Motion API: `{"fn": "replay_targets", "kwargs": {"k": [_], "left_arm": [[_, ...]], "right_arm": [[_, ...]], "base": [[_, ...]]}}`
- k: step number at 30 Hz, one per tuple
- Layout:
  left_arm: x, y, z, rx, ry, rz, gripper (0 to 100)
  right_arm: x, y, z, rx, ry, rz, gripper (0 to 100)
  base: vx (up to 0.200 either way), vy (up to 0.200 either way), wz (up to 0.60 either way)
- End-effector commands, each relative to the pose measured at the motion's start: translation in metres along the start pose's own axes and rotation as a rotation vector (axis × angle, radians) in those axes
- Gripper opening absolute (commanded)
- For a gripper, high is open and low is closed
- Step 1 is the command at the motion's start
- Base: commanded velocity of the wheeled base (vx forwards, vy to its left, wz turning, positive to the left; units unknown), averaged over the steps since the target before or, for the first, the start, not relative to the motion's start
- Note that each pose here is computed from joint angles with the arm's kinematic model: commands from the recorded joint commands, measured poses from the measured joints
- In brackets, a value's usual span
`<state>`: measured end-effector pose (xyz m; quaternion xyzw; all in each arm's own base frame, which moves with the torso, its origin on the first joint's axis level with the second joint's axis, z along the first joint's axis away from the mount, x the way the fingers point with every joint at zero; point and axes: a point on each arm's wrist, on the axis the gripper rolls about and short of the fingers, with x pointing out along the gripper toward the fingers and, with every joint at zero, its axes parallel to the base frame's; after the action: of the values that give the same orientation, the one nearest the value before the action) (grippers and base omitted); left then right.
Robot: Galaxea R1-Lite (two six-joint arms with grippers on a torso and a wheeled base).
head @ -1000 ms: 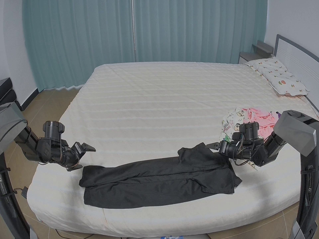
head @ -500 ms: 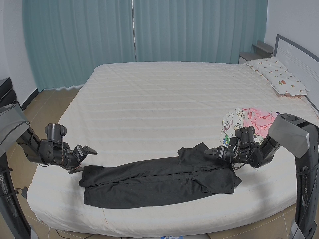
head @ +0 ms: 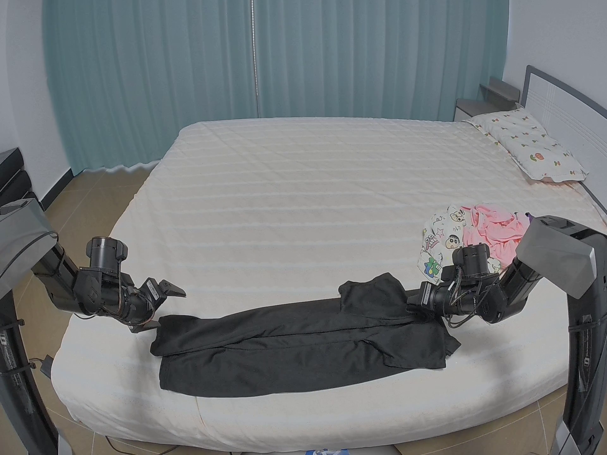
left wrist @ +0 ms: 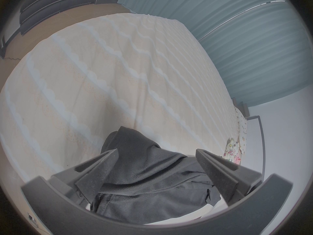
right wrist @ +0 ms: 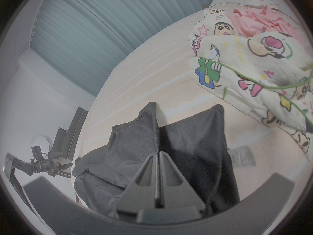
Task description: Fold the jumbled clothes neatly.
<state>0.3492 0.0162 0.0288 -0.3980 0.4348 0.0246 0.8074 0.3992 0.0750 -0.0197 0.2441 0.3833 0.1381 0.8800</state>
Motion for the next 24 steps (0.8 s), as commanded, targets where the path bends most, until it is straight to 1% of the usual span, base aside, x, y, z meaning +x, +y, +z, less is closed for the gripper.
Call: {"fn": "replay_targets", "kwargs": {"k": [1,5,13,17,21,24], "left_arm": [[0.000,0.003,-0.004,-0.001,0.011,0.008,100],[-0.001,0.003,-0.005,-0.002,0.014,0.011,100],[-0.004,0.006,-0.009,-0.008,0.022,0.019,100],[-0.006,0.006,-0.008,-0.009,0.019,0.017,100],[-0.006,0.007,-0.009,-0.011,0.020,0.019,100],[-0.006,0.007,-0.009,-0.012,0.021,0.020,100]], "right_arm": [[-0.017,0.004,0.006,-0.001,-0.020,0.003,0],[-0.024,0.006,0.006,-0.001,-0.021,0.006,0],[-0.039,0.008,-0.005,-0.003,-0.002,0.007,0],[-0.047,0.008,-0.011,-0.006,-0.001,0.032,0],[-0.063,0.011,-0.020,-0.016,0.024,0.091,0],[-0.067,0.009,-0.026,-0.023,0.036,0.095,0]], "base": [[0.000,0.000,0.00],[0.000,0.000,0.00],[0.000,0.000,0.00],[0.000,0.000,0.00],[0.000,0.000,0.00],[0.000,0.000,0.00]]}}
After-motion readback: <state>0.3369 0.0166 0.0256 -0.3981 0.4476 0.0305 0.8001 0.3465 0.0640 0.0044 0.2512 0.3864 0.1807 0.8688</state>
